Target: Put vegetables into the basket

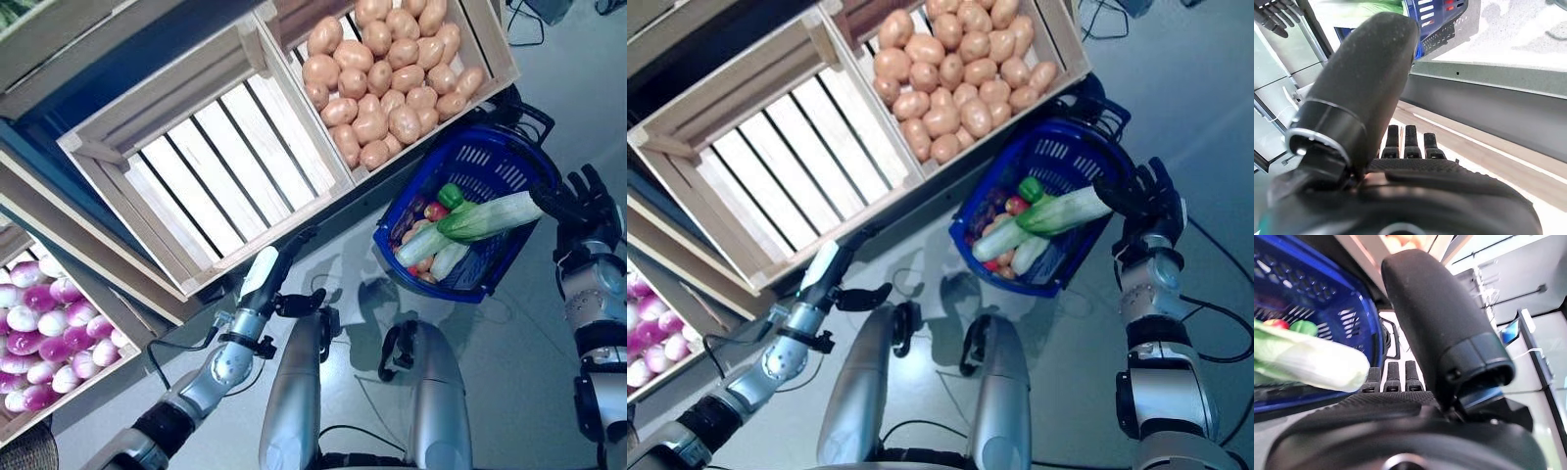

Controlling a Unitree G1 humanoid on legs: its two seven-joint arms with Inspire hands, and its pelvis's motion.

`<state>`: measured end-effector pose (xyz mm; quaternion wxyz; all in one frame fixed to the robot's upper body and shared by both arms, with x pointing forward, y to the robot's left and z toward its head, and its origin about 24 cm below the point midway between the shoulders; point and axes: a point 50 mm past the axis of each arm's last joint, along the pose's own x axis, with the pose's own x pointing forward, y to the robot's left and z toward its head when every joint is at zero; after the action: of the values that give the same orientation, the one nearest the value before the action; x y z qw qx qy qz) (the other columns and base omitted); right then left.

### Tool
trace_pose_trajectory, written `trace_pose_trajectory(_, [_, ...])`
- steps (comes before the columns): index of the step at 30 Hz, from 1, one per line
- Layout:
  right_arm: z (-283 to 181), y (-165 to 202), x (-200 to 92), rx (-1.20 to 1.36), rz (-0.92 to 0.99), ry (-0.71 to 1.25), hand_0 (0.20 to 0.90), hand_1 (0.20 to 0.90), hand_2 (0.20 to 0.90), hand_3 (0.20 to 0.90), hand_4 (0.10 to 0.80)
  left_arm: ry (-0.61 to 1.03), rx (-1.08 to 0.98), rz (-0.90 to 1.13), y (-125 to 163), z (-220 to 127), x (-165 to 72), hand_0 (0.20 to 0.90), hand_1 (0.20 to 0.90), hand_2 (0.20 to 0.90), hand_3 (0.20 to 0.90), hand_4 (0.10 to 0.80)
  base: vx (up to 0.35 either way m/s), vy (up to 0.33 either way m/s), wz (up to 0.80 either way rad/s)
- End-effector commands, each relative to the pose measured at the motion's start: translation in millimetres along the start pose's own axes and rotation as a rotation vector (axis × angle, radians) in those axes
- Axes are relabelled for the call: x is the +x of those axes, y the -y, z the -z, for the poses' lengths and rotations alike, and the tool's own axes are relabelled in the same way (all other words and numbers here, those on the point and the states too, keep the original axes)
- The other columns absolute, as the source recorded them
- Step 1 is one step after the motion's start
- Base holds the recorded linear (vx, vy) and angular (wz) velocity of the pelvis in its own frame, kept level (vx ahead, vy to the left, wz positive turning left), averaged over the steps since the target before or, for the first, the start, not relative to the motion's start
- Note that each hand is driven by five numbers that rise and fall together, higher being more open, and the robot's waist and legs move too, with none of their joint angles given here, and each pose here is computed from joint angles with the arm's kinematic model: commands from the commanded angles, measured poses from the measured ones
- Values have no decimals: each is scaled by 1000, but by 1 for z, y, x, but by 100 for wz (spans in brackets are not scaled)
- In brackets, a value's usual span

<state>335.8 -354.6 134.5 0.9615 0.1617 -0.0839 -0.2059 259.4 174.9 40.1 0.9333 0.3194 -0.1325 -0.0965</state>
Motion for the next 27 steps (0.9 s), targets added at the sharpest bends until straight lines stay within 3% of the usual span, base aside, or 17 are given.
trace_pose_trajectory(1, [-59,-9,10,-96,-112,176,900,900,900,900,800,183,-68,-54,-13,-29,3,900,900,900,900,800,32,91,2])
trace_pose_trajectory(10, [-41,-15,11,-103,-126,91,900,900,900,900,800,112,-61,-31,-6,-17,0,900,900,900,900,800,28,114,-4])
trace_pose_trajectory(18, [11,-16,0,-83,-166,-70,900,900,900,900,800,-106,11,44,13,22,-10,900,900,900,900,800,65,77,-16])
trace_pose_trajectory(22, [55,-23,-17,-66,-196,-190,900,900,900,900,800,-253,31,93,26,48,-23,900,900,900,900,800,89,73,-18])
trace_pose_trajectory(27, [138,-20,-73,-33,-197,-411,900,900,900,900,800,-459,10,131,51,80,-58,900,900,900,900,800,101,62,-10])
